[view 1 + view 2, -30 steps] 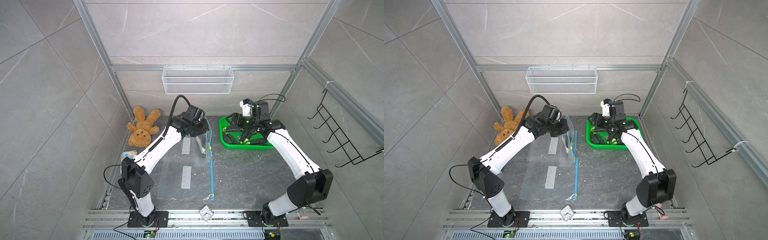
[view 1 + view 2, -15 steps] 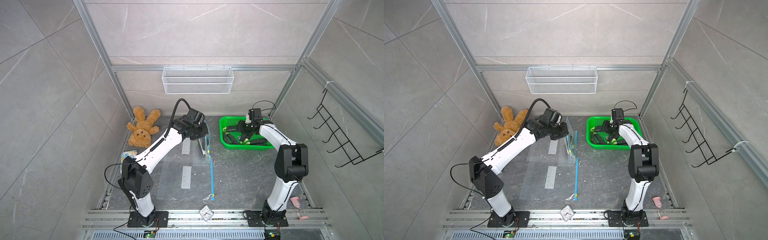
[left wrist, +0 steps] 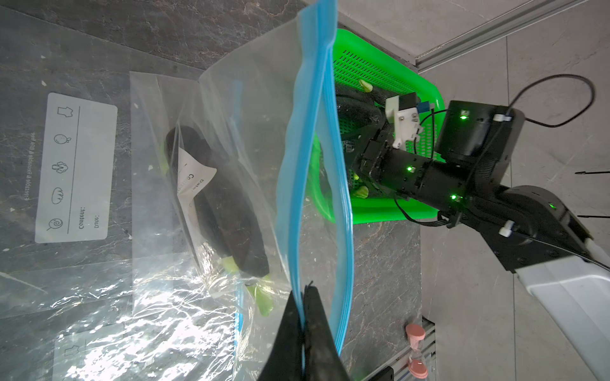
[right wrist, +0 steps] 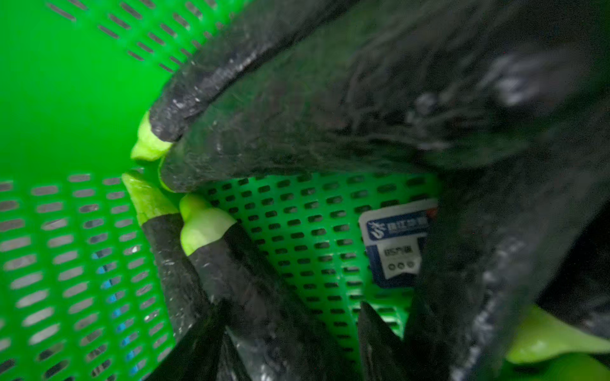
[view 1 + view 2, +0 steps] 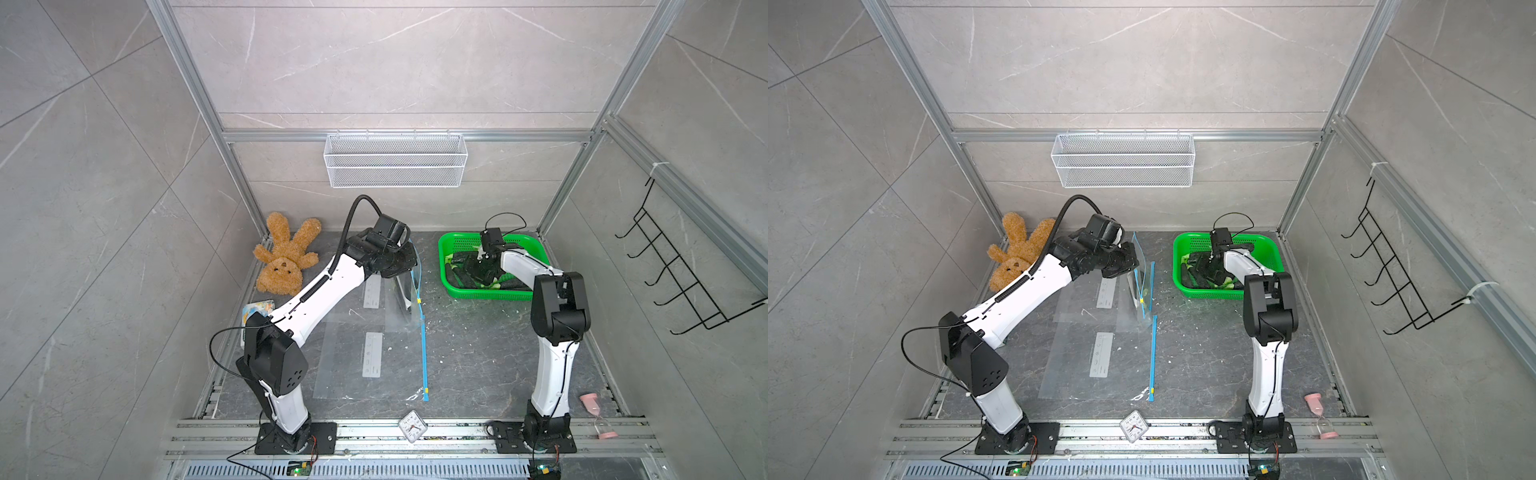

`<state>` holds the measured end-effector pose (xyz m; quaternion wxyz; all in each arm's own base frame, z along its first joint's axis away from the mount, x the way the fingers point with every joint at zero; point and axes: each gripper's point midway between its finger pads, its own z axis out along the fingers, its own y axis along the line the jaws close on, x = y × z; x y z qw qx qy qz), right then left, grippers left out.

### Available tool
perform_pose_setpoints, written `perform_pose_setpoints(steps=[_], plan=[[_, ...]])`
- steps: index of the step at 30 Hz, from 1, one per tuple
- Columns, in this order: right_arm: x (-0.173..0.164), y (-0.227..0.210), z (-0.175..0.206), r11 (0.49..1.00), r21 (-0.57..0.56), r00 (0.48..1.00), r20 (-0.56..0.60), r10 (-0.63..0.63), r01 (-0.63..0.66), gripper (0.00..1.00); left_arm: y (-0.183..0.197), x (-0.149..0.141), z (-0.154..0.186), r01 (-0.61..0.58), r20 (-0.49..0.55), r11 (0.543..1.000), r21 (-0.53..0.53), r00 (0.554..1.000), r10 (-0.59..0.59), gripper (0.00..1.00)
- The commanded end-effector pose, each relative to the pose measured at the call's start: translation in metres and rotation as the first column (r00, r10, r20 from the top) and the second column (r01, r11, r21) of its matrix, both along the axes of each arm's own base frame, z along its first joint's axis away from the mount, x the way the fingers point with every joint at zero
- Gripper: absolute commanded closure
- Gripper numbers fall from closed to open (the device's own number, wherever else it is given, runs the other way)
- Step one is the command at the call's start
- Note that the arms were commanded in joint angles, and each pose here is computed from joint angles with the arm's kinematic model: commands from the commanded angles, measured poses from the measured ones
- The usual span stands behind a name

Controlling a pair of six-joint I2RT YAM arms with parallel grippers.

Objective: Place the eggplant in a zip-top bag and seal the zipper
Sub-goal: Pick up the eggplant from the basket.

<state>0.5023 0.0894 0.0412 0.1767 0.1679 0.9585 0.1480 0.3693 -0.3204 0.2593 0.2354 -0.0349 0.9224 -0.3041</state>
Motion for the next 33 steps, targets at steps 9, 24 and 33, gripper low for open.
perform_pose_setpoints(steps=[9,24,33], plan=[[-0.001,0.002,-0.045,0.994,-0.1,0.995,-0.091,0.038,-0.047,0.33,-0.015,0.011,0.013,0.029,0.033,0.998,-0.058,0.999,-0.028,1.0],[-0.003,-0.006,-0.035,0.972,-0.185,0.988,-0.081,0.132,-0.145,0.37,-0.018,0.013,0.012,0.033,0.025,0.997,-0.068,0.999,-0.031,1.0],[-0.009,-0.009,-0.045,0.961,-0.224,0.978,-0.168,0.123,-0.16,0.43,-0.015,0.011,0.017,0.028,0.037,0.997,-0.071,0.999,-0.026,1.0]])
